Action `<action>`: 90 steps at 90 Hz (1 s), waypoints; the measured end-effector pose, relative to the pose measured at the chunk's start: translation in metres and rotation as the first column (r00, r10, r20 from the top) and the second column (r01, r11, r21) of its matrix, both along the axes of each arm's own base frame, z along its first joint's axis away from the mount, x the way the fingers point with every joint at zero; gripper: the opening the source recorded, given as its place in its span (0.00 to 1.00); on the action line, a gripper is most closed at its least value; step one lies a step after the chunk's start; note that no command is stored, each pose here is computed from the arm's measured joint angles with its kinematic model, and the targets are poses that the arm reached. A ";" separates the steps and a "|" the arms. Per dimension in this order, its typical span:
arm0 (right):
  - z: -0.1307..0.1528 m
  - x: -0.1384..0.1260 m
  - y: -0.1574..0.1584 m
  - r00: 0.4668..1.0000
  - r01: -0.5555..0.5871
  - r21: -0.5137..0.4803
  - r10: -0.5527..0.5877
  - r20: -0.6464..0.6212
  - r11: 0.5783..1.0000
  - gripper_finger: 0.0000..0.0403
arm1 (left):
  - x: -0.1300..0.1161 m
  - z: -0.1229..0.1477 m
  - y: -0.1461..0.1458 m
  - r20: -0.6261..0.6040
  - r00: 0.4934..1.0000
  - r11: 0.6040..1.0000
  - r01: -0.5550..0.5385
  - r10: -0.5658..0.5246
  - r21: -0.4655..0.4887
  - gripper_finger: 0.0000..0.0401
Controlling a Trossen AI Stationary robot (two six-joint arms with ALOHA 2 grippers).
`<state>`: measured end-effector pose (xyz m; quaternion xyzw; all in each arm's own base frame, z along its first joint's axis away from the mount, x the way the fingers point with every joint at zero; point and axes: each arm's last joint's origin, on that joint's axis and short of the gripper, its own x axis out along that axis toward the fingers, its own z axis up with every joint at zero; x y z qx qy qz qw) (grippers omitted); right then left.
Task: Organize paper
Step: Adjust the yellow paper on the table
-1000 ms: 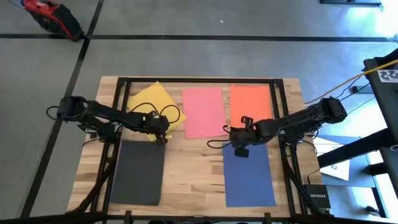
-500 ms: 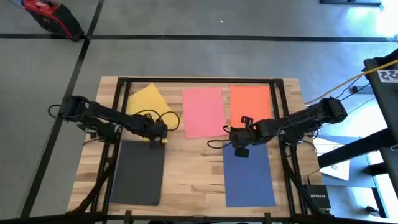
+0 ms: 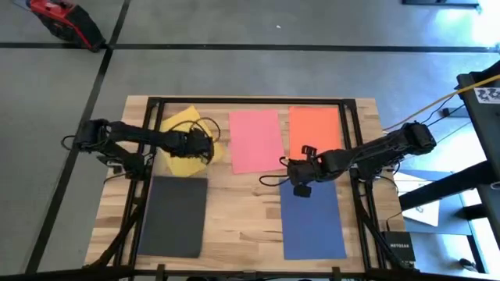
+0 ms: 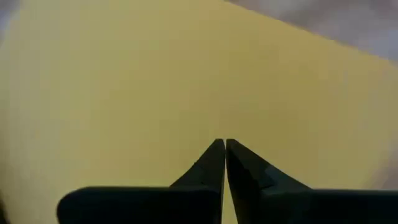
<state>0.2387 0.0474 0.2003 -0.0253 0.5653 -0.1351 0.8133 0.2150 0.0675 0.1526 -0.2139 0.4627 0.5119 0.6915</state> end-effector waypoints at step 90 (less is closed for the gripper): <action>0.001 0.004 0.001 0.999 -0.033 -0.011 0.034 0.034 0.999 0.00 | 0.009 -0.037 0.090 -0.175 0.970 0.977 0.186 -0.166 0.106 0.00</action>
